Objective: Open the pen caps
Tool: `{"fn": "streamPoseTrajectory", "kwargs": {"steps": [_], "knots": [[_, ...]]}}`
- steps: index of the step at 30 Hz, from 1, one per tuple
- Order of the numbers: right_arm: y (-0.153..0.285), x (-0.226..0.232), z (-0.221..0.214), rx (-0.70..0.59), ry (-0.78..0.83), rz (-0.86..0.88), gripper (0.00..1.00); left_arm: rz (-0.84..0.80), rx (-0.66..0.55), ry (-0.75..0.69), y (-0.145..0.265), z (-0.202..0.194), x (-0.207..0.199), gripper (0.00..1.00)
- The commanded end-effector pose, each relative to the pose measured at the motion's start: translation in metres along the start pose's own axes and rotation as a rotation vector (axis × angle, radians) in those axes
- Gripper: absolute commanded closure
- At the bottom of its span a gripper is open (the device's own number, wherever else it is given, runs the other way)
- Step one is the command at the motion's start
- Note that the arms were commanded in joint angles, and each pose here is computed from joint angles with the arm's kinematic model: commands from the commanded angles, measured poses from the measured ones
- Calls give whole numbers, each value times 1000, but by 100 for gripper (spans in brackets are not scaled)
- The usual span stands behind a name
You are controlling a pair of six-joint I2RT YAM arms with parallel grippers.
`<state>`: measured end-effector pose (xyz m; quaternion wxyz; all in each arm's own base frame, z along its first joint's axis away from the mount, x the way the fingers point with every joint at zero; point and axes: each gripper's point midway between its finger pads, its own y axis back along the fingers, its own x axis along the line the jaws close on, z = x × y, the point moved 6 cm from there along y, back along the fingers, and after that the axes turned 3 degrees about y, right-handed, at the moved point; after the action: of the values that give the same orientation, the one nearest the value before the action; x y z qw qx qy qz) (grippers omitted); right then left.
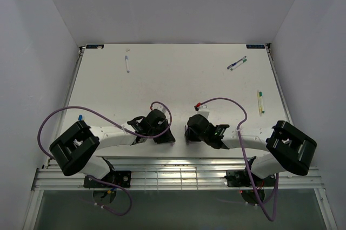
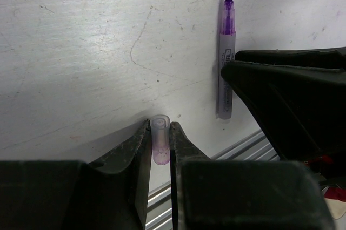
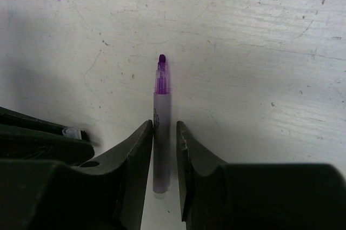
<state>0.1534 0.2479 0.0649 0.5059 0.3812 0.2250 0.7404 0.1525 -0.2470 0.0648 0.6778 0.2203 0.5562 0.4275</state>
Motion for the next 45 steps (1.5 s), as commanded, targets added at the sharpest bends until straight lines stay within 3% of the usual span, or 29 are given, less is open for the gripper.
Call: {"fn": "streamPoseTrajectory", "kwargs": {"steps": [1, 29, 35, 38, 45], "knots": [[4, -19, -11, 32, 26, -87, 69, 217, 53, -11, -5, -20, 47, 74], [3, -8, -6, 39, 61, -39, 65, 253, 21, -29, -5, -22, 62, 57], [4, -9, -8, 46, 66, -30, 62, 239, -5, -32, -1, -18, 58, 53], [5, -3, -4, 21, 61, 8, 54, 225, -35, -37, 4, -14, 54, 48], [8, 0, 1, 1, 86, 40, 51, 201, -100, -58, 16, 0, 41, 39]]}}
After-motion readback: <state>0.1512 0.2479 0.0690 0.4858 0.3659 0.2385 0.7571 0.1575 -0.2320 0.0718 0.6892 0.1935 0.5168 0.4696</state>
